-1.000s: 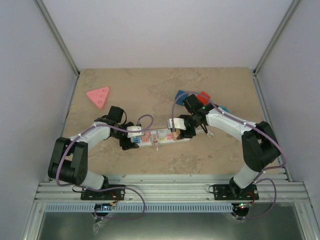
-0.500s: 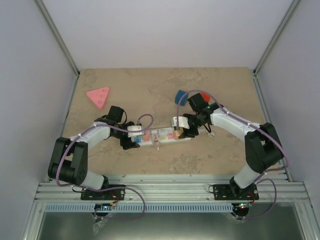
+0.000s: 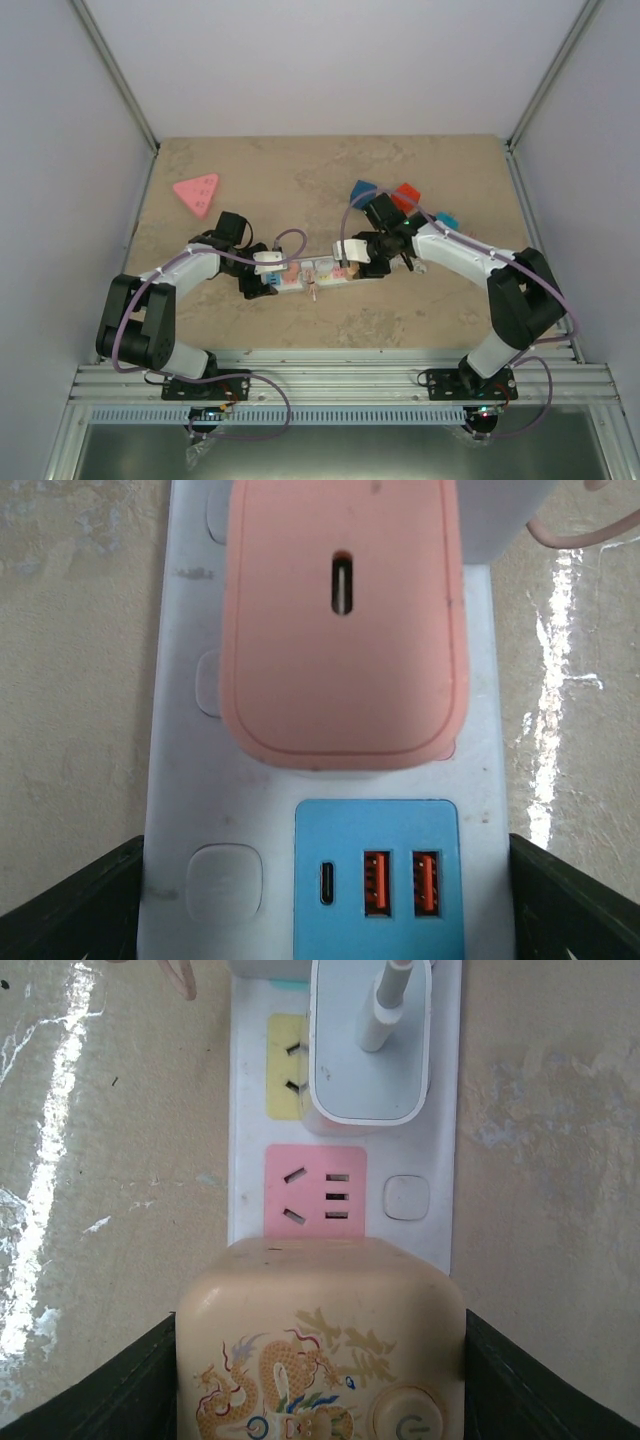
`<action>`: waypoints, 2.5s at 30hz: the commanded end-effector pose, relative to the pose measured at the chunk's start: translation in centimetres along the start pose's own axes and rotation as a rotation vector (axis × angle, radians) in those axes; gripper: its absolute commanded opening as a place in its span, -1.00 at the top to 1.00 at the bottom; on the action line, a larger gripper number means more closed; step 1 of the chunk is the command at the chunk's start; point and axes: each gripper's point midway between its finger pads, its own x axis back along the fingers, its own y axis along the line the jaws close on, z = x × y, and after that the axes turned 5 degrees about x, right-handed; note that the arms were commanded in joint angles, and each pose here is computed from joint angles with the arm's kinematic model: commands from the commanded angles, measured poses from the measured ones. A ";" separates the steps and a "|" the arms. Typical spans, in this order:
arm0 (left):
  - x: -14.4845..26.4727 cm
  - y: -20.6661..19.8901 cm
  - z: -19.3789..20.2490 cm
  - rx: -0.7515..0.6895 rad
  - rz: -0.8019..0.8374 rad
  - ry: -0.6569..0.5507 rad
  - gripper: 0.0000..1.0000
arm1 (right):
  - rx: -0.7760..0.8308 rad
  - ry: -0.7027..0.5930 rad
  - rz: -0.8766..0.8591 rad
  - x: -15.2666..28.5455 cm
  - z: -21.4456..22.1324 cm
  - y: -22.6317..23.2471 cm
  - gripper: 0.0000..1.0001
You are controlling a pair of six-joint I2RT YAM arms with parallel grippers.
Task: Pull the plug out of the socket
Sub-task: Remove the plug from the socket.
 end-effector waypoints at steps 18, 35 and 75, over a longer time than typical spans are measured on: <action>0.6 0.9 -1.8 0.000 -0.023 -0.083 1.00 | -0.071 -0.124 -0.055 1.3 -0.7 -0.7 0.41; 0.8 1.0 -1.8 0.005 -0.025 -0.092 1.00 | 0.040 -0.007 0.093 1.5 -0.1 -1.1 0.41; 1.0 1.2 -2.1 0.003 -0.042 -0.102 1.00 | -0.085 -0.028 -0.017 -0.1 -2.3 -2.7 0.49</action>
